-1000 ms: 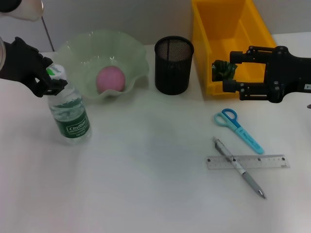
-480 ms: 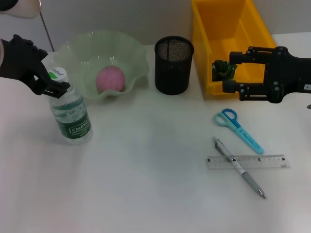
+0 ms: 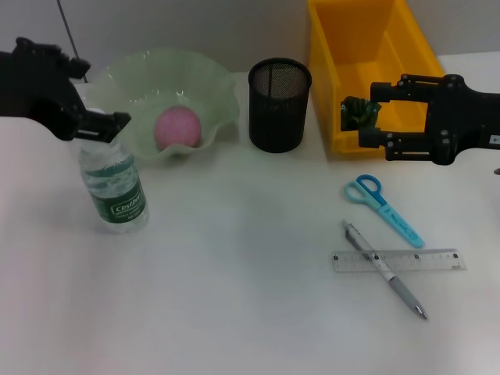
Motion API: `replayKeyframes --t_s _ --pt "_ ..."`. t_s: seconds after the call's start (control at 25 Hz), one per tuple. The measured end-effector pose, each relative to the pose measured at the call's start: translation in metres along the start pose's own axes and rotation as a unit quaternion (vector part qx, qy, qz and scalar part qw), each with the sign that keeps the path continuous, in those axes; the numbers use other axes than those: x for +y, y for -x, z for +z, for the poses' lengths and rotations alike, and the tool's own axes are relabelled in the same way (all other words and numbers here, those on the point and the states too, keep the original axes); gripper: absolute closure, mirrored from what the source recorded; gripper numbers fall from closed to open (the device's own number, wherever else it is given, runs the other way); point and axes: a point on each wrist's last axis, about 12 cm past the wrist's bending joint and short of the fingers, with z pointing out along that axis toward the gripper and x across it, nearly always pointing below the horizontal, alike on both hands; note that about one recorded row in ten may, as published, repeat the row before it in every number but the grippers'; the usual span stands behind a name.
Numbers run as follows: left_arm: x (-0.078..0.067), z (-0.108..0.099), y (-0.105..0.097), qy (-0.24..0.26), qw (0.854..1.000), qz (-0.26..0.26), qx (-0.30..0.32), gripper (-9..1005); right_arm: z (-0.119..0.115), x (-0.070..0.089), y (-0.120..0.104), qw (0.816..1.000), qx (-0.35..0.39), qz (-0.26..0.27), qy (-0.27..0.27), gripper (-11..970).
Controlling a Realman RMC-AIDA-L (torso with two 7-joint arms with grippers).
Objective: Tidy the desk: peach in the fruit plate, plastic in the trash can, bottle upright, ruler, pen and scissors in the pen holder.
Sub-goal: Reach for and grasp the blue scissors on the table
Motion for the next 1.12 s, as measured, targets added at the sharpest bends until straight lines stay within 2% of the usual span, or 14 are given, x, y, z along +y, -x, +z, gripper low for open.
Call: replayKeyframes --t_s 0.04,0.08,0.16,0.24,0.28,0.44,0.56,0.72,0.8,0.84,0.96,1.04,1.12 --pt "0.001 -0.004 -0.002 -0.013 1.000 -0.008 -0.025 181 0.000 0.000 0.001 1.000 -0.002 0.005 0.000 218" --pt "0.001 -0.004 -0.002 -0.013 1.000 -0.008 -0.025 181 0.000 0.000 0.001 1.000 -0.002 0.005 0.000 218" --pt "0.003 -0.011 -0.011 -0.054 0.994 -0.028 -0.096 183 0.000 -0.001 0.001 1.000 -0.003 0.010 -0.002 218" --pt "0.003 -0.010 -0.021 -0.088 0.985 -0.045 -0.142 184 0.000 -0.003 0.003 1.000 -0.002 0.018 -0.009 218" --pt "0.003 -0.010 -0.021 -0.088 0.985 -0.045 -0.142 184 0.000 -0.003 0.003 1.000 -0.002 0.018 -0.009 218" --pt "0.008 -0.002 -0.040 -0.129 0.966 -0.078 -0.209 187 0.002 -0.008 0.006 0.999 0.000 0.040 -0.021 218" --pt "0.008 0.003 -0.046 -0.135 0.962 -0.085 -0.223 187 0.002 -0.010 0.006 0.998 0.001 0.053 -0.030 218" --pt "0.010 0.016 -0.058 -0.137 0.956 -0.102 -0.238 188 0.009 -0.018 0.012 0.992 0.009 0.115 -0.050 218" --pt "0.010 0.021 -0.061 -0.136 0.954 -0.104 -0.247 188 0.010 -0.019 0.014 0.991 0.014 0.128 -0.049 218" --pt "0.011 0.023 -0.062 -0.134 0.953 -0.104 -0.252 188 0.013 -0.020 0.018 0.987 0.030 0.151 -0.049 218" --pt "0.012 0.025 -0.065 -0.125 0.951 -0.102 -0.265 188 0.016 -0.021 0.023 0.982 0.049 0.173 -0.054 218" --pt "0.013 0.026 -0.070 -0.108 0.948 -0.103 -0.280 189 0.020 -0.023 0.030 0.971 0.086 0.209 -0.074 218" --pt "0.014 0.026 -0.073 -0.102 0.948 -0.105 -0.283 189 0.021 -0.023 0.033 0.967 0.095 0.221 -0.081 219"
